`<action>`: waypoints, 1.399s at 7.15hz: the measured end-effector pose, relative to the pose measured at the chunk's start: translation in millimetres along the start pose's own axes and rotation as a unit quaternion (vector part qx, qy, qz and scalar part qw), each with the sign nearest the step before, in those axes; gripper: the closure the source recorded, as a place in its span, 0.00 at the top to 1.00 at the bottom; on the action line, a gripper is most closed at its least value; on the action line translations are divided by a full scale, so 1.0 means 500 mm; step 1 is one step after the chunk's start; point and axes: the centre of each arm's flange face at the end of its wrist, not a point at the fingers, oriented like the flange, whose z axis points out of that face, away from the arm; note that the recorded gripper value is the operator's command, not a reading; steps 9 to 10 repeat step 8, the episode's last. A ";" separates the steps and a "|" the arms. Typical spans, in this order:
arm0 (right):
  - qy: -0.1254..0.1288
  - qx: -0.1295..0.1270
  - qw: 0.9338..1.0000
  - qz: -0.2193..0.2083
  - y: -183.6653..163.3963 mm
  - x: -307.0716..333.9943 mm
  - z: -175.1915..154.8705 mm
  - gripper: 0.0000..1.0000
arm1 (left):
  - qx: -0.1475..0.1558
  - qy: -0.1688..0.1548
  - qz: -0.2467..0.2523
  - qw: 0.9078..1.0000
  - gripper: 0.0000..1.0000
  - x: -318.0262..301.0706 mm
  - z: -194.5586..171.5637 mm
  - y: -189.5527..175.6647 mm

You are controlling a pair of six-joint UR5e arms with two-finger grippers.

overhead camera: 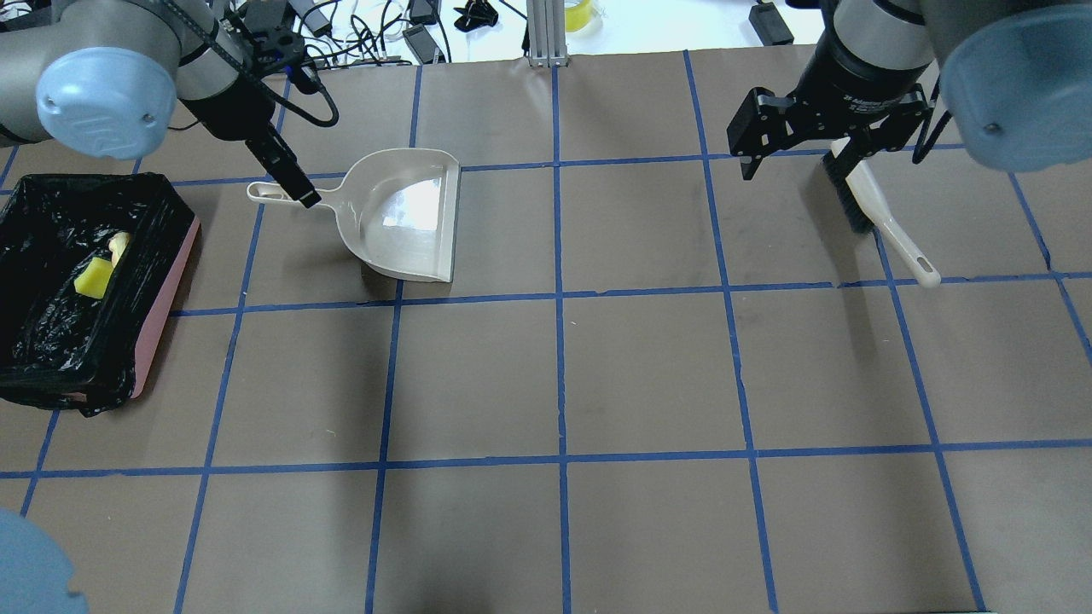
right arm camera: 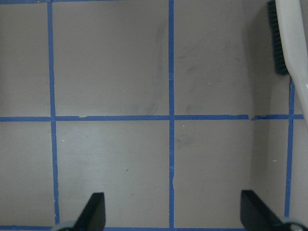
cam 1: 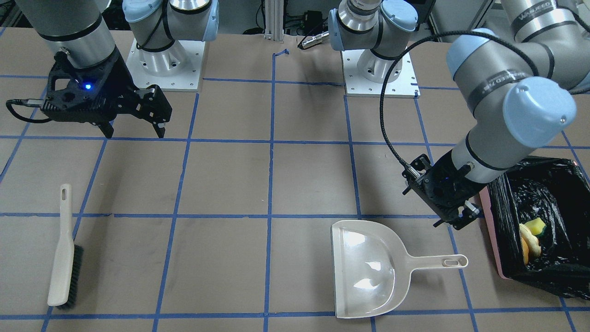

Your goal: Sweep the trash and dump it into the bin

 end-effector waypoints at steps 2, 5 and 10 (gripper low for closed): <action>0.003 -0.001 1.000 0.017 0.005 -0.012 0.003 1.00 | 0.004 -0.007 -0.157 0.988 1.00 0.068 -0.061 0.010; 0.004 -0.001 1.000 0.019 0.005 -0.014 0.003 1.00 | 0.003 -0.033 -0.295 0.955 1.00 0.158 -0.149 0.036; 0.005 -0.002 1.000 0.020 0.005 -0.014 0.004 1.00 | -0.002 -0.029 -0.378 0.925 1.00 0.198 -0.190 0.061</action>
